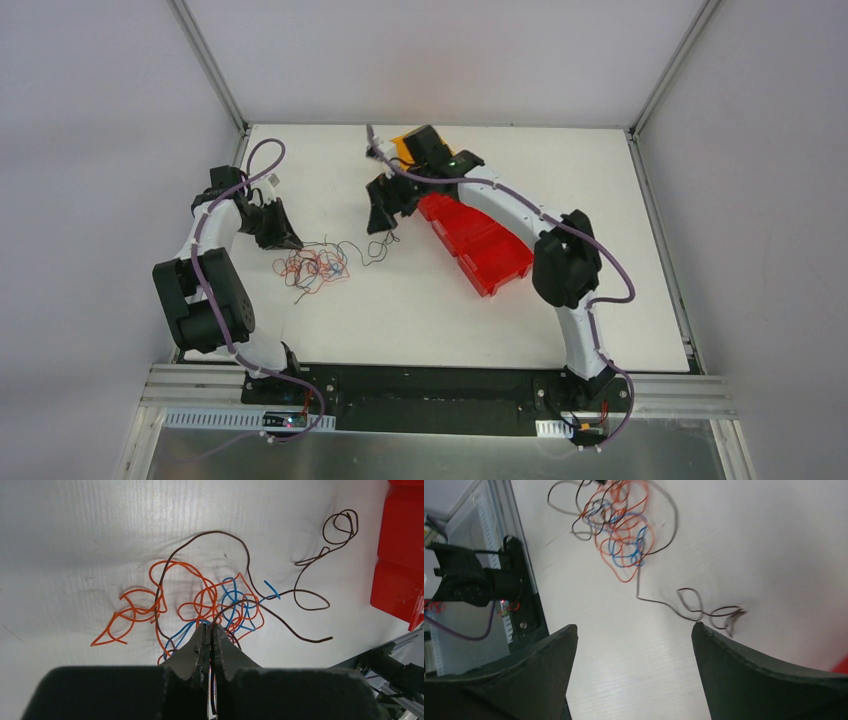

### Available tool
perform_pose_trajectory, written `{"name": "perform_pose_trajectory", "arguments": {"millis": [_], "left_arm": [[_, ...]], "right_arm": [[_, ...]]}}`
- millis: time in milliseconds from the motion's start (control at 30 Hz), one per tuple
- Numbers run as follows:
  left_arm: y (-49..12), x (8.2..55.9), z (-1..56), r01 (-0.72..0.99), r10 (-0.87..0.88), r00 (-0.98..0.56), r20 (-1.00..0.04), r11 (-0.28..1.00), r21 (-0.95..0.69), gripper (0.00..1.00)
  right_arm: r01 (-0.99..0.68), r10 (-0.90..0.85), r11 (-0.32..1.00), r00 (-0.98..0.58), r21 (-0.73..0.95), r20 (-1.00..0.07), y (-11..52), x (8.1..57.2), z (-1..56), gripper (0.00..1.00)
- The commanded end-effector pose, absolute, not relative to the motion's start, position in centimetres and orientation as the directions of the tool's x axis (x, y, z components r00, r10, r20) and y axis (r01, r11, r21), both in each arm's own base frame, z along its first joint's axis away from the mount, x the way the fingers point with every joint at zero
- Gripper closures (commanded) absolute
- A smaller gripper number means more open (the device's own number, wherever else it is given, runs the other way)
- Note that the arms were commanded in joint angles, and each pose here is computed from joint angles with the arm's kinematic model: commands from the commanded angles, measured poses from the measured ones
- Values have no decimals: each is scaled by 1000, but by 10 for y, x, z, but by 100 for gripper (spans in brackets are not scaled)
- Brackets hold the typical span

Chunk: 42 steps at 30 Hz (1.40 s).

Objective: Untangle the cables

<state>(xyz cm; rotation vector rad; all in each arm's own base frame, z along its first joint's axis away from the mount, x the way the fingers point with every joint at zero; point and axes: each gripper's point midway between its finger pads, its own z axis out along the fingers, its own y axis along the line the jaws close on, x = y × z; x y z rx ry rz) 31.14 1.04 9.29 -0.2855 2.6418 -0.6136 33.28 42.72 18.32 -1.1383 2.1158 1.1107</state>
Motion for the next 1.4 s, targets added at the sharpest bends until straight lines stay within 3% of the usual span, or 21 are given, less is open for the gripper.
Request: {"name": "perform_pose_trajectory", "arguments": {"millis": [0,200,267,367,433,500,533,600,700,800,933,1067,1167,1233,1367], "left_arm": [[6,315,101,-113,-300,-896,-328,867,-485,100],[3,311,97,-122,-299,-908,-293,858,-499,100],[3,308,93,-138,-303,-915,-267,856,-499,100],[1,304,92,-133,-286,-928,-237,851,-507,97],[-5,300,98,-87,-252,-936,-246,842,-533,84],[-11,298,106,-34,-224,-934,-279,831,-555,73],[-14,297,109,-14,-215,-932,-291,825,-565,67],[-18,297,111,7,-207,-931,-300,812,-583,54],[-21,304,105,-20,-231,-935,-269,793,-609,45],[-30,310,90,-52,-248,-942,-228,775,-630,39],[-39,307,46,-22,-137,-970,-200,870,-492,36],[-20,300,12,-32,-64,-990,-125,969,-243,40],[11,291,7,-66,-75,-993,-95,993,-97,57],[26,285,8,-110,-117,-990,-81,990,-90,66],[49,274,7,-198,-204,-978,-46,974,-113,73]], "right_arm": [[-834,-565,255,-539,490,-624,438,289,142,12],[-823,-574,292,-558,486,-600,469,278,104,13],[-827,-574,302,-555,475,-602,479,278,94,18],[-839,-579,335,-542,429,-610,487,283,80,38],[-843,-573,359,-538,400,-618,488,289,74,57],[-845,-573,373,-534,383,-622,487,293,69,82],[-845,-573,377,-534,379,-621,487,293,68,100],[-838,-560,389,-545,383,-624,485,296,71,100],[-820,-494,401,-569,409,-657,487,299,88,100],[-810,-414,393,-578,435,-703,489,301,121,100],[-793,-334,383,-597,474,-729,498,303,161,100],[-764,-223,419,-610,491,-760,500,318,204,100],[-748,-95,459,-578,480,-811,480,338,256,100],[-739,-32,483,-550,469,-834,461,349,287,100],[-751,78,477,-482,457,-873,428,357,354,100]]}}
